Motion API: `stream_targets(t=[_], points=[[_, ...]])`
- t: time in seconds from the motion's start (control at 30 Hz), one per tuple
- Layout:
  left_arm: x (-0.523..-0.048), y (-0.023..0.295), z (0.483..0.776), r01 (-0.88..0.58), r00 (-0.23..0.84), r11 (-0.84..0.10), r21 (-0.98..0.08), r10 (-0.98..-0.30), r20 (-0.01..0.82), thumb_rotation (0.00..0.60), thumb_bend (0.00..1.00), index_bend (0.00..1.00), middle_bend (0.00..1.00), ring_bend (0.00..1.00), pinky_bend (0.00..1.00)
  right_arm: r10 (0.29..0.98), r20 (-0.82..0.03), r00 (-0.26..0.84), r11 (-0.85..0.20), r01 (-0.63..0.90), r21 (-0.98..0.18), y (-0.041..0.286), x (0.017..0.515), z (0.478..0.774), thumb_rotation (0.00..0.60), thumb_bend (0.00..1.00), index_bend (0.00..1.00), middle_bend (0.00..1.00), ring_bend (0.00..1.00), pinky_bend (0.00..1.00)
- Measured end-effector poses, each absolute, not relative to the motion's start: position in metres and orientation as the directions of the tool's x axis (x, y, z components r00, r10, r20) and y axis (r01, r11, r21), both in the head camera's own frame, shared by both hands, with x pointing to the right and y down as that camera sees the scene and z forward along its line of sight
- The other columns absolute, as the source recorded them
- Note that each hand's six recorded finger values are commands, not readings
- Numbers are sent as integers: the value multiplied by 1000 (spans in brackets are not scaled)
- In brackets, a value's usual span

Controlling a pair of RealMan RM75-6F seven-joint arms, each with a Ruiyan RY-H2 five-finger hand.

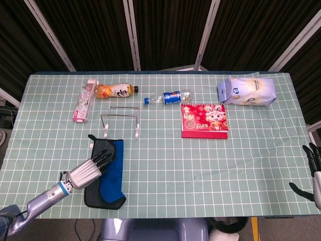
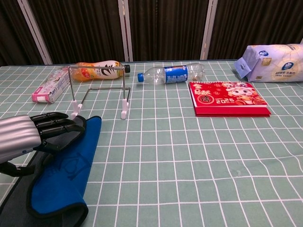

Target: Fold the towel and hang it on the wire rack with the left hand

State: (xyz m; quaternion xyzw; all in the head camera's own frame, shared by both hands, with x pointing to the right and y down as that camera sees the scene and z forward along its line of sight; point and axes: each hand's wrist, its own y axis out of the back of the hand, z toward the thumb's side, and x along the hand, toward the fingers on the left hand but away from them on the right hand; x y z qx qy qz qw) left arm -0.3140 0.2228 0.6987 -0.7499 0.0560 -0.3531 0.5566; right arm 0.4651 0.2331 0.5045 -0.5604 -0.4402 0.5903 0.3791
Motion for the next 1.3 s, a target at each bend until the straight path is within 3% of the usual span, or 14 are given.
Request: stream_targets(t=[0.33,0.4,0.5,0.57,0.97,1.3], points=[[-322,217,700,320,726,-368,-873,-496,476,600,453,575,0,0,0,942,-326,-81,-323,45,-945,233,464,504,600,0,8,0,0,0],[-323,218,701,327,723,-368,-870,-495,482,600,448,481,0,0,0,942,-326,-80,-323,46,-945,233,464,504,600,0,8,0,0,0],[-328,216,703,344,707,-372,-862,-502,499,600,305,98,0,0,0,942,-326,-81,-323,46,-945,234,464,504,600,0,9,0,0,0],[-335,213,701,346,695,-375,-860,-514,503,600,222,3,0,0,0,943,-324,-80,-322,47,-946,234,464,503,600,0,9,0,0,0],[-379,203,664,282,657,-387,-878,-589,470,600,184,17,0,0,0,946,-318,-61,-315,54,-947,235,460,500,600,0,9,0,0,0],[-366,233,647,228,720,-424,-876,-532,445,600,183,381,0,0,0,948,-313,-54,-310,60,-949,237,458,497,600,0,8,0,0,0]])
